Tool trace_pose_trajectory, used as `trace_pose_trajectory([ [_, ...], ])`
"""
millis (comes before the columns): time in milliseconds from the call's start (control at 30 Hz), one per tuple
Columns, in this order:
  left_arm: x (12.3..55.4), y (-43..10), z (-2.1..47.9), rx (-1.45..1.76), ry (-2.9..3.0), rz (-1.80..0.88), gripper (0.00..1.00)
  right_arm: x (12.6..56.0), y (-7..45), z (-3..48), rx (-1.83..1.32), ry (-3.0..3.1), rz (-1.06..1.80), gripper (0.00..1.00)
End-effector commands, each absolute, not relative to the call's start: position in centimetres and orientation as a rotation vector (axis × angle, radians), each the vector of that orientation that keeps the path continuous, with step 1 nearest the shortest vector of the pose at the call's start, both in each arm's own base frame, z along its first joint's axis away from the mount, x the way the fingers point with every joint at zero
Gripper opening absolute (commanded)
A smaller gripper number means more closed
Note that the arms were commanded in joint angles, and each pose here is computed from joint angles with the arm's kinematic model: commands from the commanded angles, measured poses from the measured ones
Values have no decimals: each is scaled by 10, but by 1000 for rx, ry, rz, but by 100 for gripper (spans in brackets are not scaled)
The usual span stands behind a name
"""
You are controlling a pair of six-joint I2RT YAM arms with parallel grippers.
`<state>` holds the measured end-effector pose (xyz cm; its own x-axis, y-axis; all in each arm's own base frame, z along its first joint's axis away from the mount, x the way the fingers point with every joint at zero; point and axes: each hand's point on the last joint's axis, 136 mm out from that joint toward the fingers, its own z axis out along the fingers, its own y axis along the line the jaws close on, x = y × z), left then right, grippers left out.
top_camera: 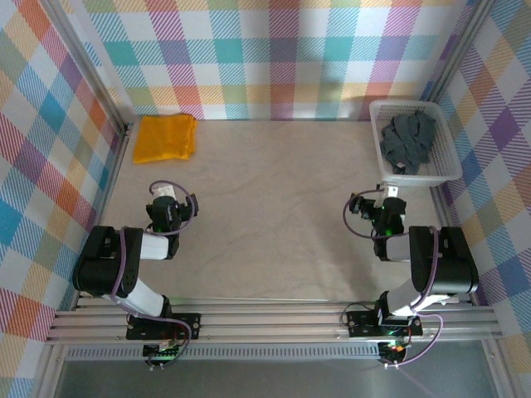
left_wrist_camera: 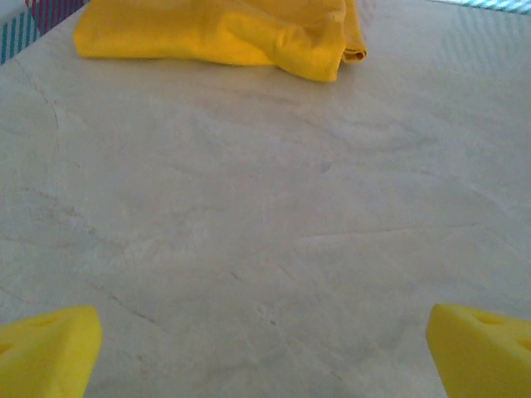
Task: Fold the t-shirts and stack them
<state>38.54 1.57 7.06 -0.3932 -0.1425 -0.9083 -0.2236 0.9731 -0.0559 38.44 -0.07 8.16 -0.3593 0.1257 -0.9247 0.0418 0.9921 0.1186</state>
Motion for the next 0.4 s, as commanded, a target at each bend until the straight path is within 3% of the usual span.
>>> trace_pose_trajectory([
  [0,392,13,82,-236,1941,104,100,397,7,92,57,1929,32,100],
  [367,392,13,82,-237,1945,105,100,396,7,93,57,1928,33,100],
])
